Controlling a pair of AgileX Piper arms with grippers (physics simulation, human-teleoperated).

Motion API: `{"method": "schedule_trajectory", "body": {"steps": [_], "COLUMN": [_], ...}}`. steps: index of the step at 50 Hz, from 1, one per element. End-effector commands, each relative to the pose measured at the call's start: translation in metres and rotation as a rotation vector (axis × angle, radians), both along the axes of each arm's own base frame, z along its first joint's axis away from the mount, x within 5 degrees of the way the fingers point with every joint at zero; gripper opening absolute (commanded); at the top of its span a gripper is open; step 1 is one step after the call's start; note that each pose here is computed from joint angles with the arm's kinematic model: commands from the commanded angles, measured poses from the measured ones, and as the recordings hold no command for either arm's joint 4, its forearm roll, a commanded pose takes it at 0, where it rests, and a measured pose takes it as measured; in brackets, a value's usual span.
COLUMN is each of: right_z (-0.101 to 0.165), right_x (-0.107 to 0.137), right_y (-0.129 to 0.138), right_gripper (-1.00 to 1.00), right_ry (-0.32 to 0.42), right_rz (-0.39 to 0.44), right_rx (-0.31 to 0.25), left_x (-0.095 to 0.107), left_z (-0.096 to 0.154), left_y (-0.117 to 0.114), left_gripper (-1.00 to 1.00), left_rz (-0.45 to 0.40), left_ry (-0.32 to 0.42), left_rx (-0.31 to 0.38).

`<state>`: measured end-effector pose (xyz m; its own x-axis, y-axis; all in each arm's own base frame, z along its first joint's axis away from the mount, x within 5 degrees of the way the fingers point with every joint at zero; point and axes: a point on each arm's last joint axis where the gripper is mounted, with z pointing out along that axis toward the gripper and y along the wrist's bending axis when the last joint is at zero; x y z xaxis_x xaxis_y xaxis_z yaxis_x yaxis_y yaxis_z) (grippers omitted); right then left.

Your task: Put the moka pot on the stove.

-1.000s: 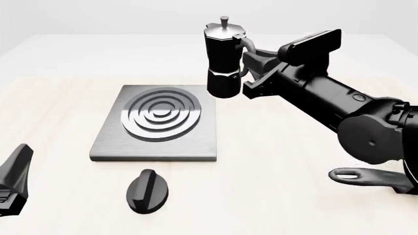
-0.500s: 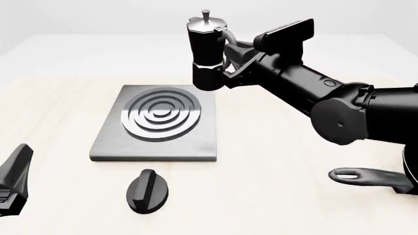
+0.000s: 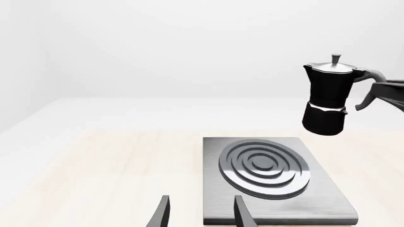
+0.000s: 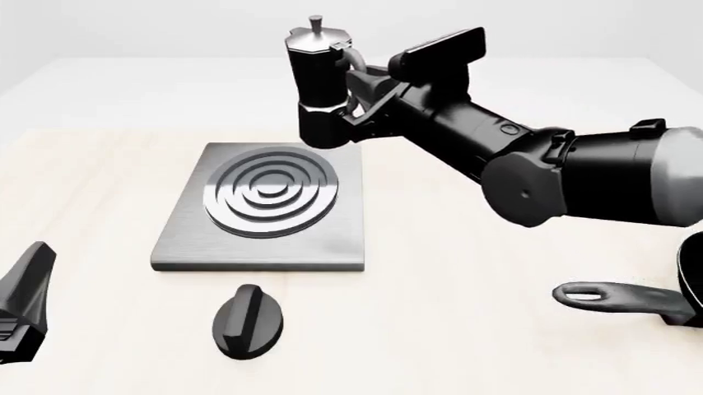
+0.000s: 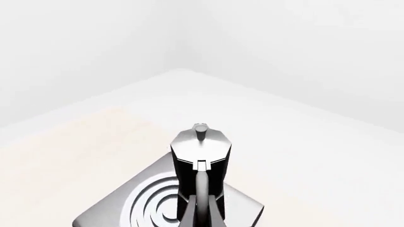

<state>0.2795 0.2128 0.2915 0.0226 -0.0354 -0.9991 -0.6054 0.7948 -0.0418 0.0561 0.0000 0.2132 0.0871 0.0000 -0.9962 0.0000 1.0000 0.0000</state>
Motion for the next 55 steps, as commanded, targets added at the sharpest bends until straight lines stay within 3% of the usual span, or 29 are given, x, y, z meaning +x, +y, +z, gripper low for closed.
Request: {"method": "schedule_trajectory", "body": {"steps": [1,55], "right_z": [0.003,-0.03], "right_x": [0.006,0.026], "right_y": [0.013,0.054], "right_gripper": [-1.0,-1.0], "right_ry": [-0.01,0.054], "right_rz": [0.019,0.067], "right_rx": [0.019,0.022], "left_x": [0.0,0.0], "left_z": [0.0,0.0], "left_y": [0.0,0.0], "left_gripper": [1.0,1.0], "left_rz": [0.0,0.0], "left_ry": [0.0,0.0], "left_rx": [0.0,0.0]}}
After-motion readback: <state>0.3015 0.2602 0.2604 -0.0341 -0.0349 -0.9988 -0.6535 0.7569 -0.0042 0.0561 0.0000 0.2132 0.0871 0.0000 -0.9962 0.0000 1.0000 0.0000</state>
